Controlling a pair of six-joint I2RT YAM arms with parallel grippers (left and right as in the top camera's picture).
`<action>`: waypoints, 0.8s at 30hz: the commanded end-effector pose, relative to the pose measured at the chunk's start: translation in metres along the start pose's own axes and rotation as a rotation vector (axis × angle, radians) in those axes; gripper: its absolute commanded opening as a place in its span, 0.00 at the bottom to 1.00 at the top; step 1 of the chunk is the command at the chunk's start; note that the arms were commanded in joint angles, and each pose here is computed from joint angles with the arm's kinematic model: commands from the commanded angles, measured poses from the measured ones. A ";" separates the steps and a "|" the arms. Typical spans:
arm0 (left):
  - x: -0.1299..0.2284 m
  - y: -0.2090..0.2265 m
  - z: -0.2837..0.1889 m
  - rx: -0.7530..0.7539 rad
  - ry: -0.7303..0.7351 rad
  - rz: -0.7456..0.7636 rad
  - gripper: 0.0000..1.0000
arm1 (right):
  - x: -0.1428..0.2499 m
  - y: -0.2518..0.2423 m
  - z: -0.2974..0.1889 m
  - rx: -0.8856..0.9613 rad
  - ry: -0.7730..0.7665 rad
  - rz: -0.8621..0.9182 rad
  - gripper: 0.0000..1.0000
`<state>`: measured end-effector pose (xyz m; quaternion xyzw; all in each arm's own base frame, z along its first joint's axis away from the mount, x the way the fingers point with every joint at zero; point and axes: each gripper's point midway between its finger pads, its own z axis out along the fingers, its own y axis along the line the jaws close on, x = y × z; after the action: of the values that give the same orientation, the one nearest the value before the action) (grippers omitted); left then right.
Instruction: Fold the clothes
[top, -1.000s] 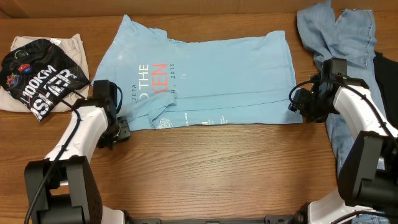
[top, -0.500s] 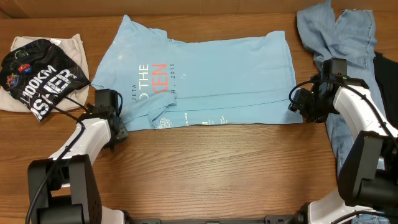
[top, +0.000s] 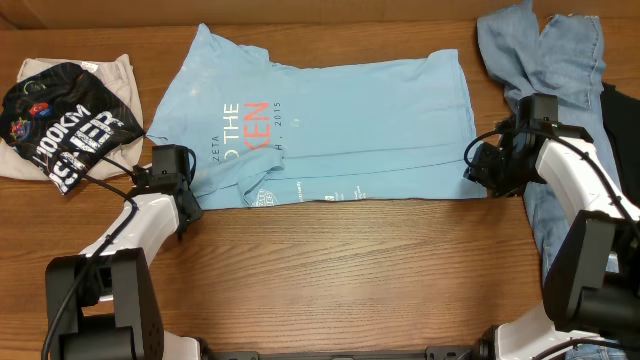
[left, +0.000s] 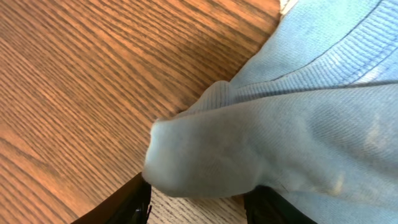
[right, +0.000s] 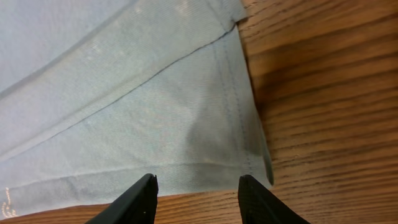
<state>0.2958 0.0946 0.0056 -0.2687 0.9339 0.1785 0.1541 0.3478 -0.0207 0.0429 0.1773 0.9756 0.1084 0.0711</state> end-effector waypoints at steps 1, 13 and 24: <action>0.012 0.008 0.006 -0.037 0.031 -0.008 0.52 | -0.015 0.015 -0.011 -0.017 -0.052 -0.070 0.47; 0.017 0.000 0.006 0.011 0.056 -0.007 0.55 | -0.005 0.031 0.022 -0.016 0.003 -0.116 0.45; 0.011 -0.011 0.006 0.065 0.041 -0.022 0.63 | 0.000 0.025 0.045 -0.005 0.043 -0.094 0.45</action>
<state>0.2986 0.0927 0.0059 -0.2694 0.9344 0.1707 0.1589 0.3666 0.0092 0.0128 0.1265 0.9836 0.1110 0.0651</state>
